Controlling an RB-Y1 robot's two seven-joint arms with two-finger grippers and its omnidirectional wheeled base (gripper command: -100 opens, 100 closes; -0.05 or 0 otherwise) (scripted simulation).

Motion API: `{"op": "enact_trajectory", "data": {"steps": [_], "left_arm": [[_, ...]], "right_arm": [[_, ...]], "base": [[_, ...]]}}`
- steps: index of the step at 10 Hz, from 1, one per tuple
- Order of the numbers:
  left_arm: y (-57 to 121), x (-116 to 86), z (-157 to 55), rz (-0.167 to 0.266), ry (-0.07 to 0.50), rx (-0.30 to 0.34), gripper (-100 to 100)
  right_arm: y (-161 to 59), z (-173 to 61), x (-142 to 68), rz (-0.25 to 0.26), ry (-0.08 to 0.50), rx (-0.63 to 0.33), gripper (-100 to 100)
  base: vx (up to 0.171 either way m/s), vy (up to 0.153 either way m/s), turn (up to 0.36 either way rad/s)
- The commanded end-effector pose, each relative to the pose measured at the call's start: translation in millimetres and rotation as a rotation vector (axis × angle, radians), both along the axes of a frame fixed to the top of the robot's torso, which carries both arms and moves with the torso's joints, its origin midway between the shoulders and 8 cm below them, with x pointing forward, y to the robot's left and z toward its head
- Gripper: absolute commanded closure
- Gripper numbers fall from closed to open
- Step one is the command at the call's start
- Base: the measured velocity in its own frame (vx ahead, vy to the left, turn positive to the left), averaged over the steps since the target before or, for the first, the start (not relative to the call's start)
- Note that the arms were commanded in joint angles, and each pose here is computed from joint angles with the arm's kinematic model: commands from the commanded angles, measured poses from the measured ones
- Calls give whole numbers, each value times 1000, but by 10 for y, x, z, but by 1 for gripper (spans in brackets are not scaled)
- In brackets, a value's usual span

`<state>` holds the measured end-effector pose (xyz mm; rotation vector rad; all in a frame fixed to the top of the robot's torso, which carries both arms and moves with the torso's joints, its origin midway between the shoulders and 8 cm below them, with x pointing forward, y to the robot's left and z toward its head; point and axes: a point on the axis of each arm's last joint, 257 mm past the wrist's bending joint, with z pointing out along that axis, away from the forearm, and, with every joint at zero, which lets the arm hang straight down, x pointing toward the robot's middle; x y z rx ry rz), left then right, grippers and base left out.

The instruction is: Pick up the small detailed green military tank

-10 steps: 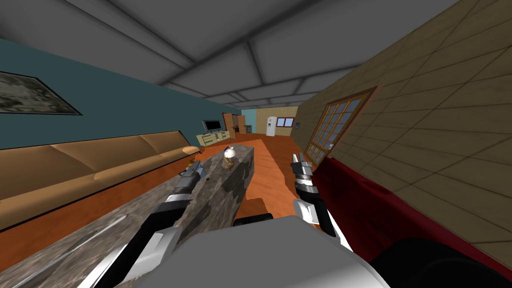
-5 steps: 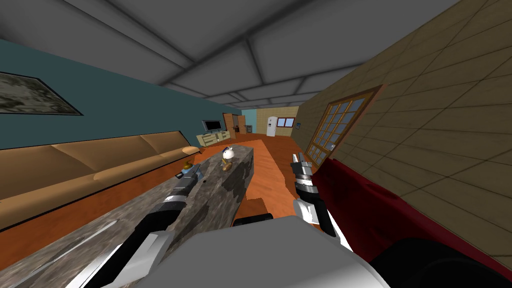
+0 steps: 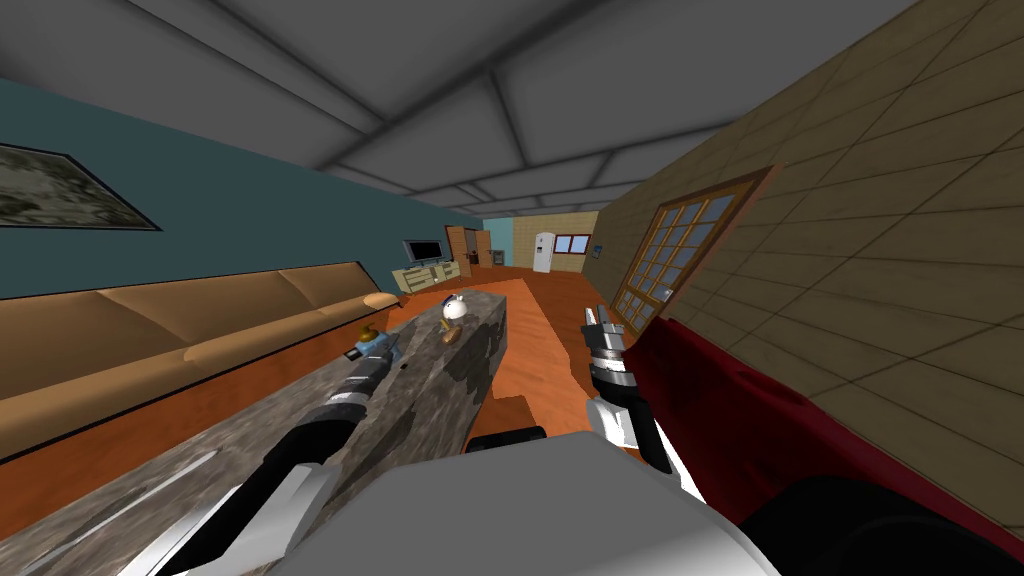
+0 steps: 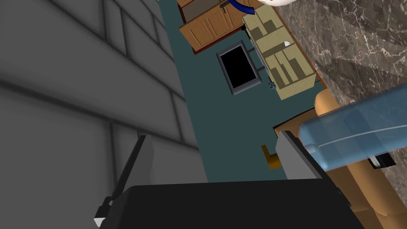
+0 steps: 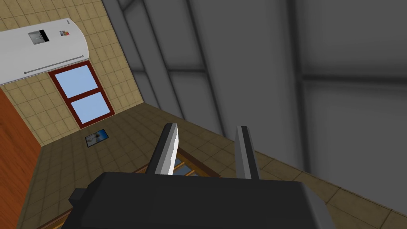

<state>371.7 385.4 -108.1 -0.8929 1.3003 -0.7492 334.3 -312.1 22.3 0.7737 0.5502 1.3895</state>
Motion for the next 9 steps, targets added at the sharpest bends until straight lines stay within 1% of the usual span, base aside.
{"op": "enact_trajectory", "data": {"steps": [1, 2, 3, 4, 5, 6, 7, 8, 9], "left_arm": [[125, -2, -110, 21, 54, 18, -100], [154, -8, -171, 32, 77, 14, -100], [160, -9, -185, 35, 83, 13, -100], [277, -28, -271, 52, 125, 31, -100], [304, -39, -327, 62, 147, 28, -100], [317, -44, -353, 67, 157, 26, -100], [441, -72, -441, 87, 201, 42, -100], [478, -93, -516, 101, 231, 38, -100], [601, -125, -590, 119, 270, 53, -100]], "right_arm": [[0, 0, 0, 0, 0, 0, 0], [0, 0, 0, 0, 0, 0, 0], [0, 0, 0, 0, 0, 0, 0], [0, 0, 0, 0, 0, 0, 0], [0, 0, 0, 0, 0, 0, 0], [0, 0, 0, 0, 0, 0, 0], [0, 0, 0, 0, 0, 0, 0], [0, 0, 0, 0, 0, 0, 0], [0, 0, 0, 0, 0, 0, 0]], "base": [[40, -34, -2], [47, -33, 4], [25, -12, 2], [42, -26, -9], [47, -29, -1], [24, -15, 2], [37, -29, -16], [47, -29, -7], [69, -29, -17]]}}
